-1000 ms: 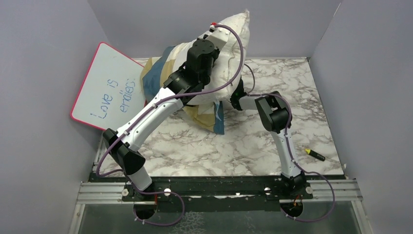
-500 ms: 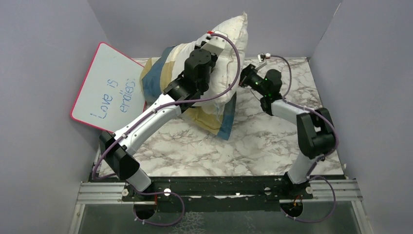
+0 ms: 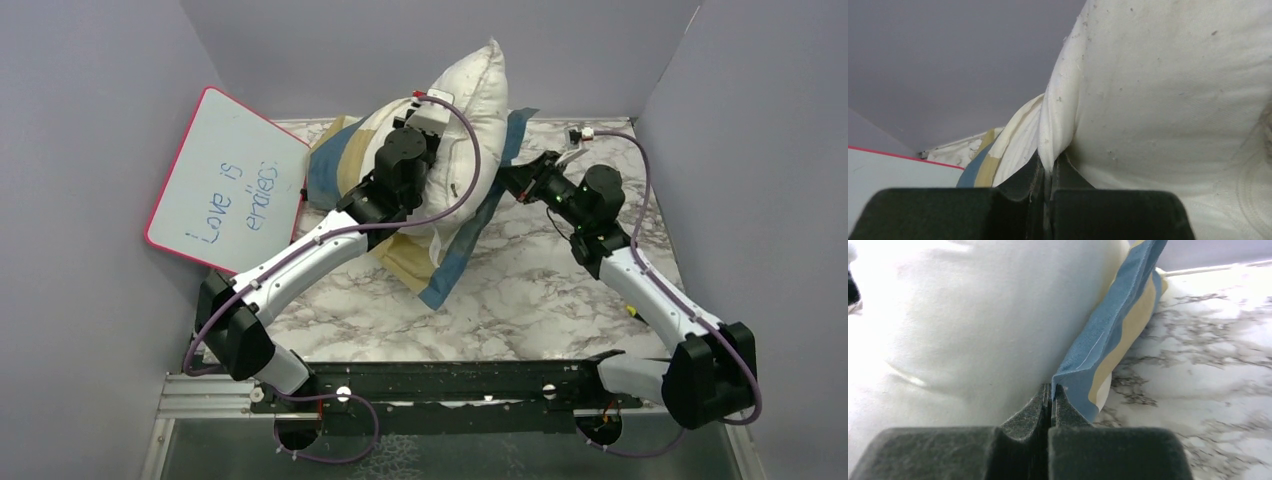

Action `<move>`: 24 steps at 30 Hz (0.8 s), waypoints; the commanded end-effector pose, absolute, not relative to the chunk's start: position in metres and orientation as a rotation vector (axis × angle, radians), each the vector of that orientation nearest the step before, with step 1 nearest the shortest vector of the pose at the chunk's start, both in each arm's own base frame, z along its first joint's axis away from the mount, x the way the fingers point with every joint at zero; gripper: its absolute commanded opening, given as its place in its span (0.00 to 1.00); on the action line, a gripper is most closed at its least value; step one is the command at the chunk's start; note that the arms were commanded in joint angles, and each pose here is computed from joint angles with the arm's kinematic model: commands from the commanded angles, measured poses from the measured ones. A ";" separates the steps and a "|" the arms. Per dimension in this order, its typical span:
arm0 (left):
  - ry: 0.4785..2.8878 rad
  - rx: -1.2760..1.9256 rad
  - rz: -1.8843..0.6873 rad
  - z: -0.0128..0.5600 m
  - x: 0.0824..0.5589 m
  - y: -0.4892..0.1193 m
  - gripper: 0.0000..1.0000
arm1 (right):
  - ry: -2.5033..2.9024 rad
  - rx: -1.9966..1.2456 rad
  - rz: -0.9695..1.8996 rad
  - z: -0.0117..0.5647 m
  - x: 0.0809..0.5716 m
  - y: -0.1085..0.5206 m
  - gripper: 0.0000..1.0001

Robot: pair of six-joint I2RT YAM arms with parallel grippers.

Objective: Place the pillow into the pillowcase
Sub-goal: Stuff the pillow into the pillowcase.

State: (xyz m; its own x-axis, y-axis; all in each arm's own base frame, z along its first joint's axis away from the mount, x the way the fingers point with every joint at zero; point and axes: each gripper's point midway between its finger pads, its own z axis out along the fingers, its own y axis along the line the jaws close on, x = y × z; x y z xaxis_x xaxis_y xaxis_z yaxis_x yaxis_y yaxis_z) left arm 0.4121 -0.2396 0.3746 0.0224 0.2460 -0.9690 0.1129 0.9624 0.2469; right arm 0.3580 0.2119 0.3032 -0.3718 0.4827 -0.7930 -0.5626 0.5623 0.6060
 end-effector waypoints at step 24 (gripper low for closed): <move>1.593 0.500 -0.598 0.383 0.335 -0.299 0.59 | 1.605 0.031 1.150 0.291 0.341 0.202 0.00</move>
State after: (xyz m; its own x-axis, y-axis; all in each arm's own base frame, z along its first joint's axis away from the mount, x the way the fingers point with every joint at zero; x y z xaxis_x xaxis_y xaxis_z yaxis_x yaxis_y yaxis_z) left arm 0.3823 -0.3017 0.3486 -0.0368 0.0479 -0.9982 0.5084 0.8608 0.0226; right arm 0.3432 0.1876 0.2571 -0.4362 0.5213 -0.7334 -0.3959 0.6207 0.6767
